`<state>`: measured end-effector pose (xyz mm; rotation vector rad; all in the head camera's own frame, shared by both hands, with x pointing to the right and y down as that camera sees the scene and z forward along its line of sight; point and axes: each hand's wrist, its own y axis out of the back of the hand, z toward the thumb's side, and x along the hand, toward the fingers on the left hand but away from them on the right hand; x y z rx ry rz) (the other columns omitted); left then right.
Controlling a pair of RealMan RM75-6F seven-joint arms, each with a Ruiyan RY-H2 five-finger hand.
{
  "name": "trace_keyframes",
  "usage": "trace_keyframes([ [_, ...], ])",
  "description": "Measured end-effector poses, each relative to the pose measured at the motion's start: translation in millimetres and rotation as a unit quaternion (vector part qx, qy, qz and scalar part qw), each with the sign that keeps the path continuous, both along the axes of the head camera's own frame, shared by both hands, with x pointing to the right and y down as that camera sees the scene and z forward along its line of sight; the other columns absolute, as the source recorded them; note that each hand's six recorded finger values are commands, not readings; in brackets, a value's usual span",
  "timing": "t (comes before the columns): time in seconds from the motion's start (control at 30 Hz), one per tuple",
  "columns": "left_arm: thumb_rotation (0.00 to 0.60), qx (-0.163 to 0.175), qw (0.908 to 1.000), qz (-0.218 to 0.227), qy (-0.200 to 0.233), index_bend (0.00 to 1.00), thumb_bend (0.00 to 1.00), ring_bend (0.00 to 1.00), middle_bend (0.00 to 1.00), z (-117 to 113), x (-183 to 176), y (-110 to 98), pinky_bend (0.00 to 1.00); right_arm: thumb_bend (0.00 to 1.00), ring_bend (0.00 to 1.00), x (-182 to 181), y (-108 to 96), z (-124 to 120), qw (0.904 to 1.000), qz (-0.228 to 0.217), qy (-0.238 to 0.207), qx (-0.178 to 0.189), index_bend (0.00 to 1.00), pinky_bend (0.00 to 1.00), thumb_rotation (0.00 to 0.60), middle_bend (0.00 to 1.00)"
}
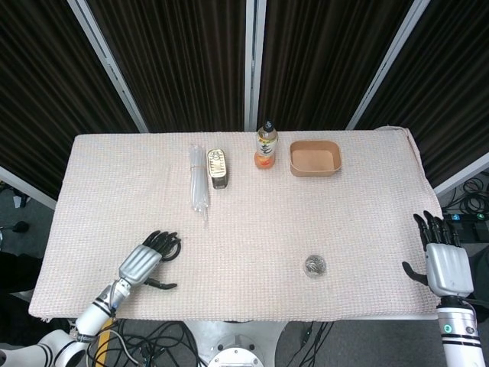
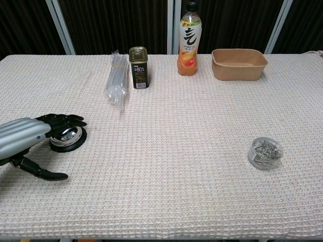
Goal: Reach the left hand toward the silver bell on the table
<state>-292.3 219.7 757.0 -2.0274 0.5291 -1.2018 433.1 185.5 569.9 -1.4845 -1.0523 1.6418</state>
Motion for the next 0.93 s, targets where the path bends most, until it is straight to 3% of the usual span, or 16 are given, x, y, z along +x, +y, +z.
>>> trace_keyframes([
  [0.3,0.269,0.085,0.9943,-0.048,0.041,0.00,0.04,0.00,0.00,-39.2,1.2,-42.6,0.00,0.13,0.00,-0.2,-0.1,-1.3,1.0000,0.000,-0.003,0.001,0.00,0.00,0.600,0.00],
  [0.5,0.252,0.154,0.9813,-0.115,0.019,0.00,0.05,0.00,0.00,-79.6,-36.7,-67.5,0.00,0.13,0.00,0.2,-1.0,-3.1,1.0000,0.002,-0.008,0.003,0.00,0.00,0.600,0.00],
  [0.63,0.242,0.167,0.9748,-0.148,-0.011,0.00,0.05,0.00,0.00,-103.8,-72.1,-63.1,0.00,0.13,0.00,-0.8,-0.7,-2.1,0.9999,0.000,-0.012,-0.001,0.00,0.00,0.600,0.00],
  [0.77,0.239,0.163,0.9726,-0.157,-0.053,0.00,0.05,0.00,0.00,-127.5,-104.3,-40.9,0.00,0.13,0.00,-3.9,0.3,-0.9,0.9999,-0.006,-0.013,-0.003,0.00,0.00,0.600,0.00],
  [0.93,0.284,0.155,0.9699,-0.167,-0.086,0.00,0.05,0.00,0.00,-144.9,-125.6,-18.7,0.00,0.13,0.00,-8.8,2.7,1.8,0.9998,-0.013,-0.013,-0.006,0.00,0.00,0.600,0.00],
])
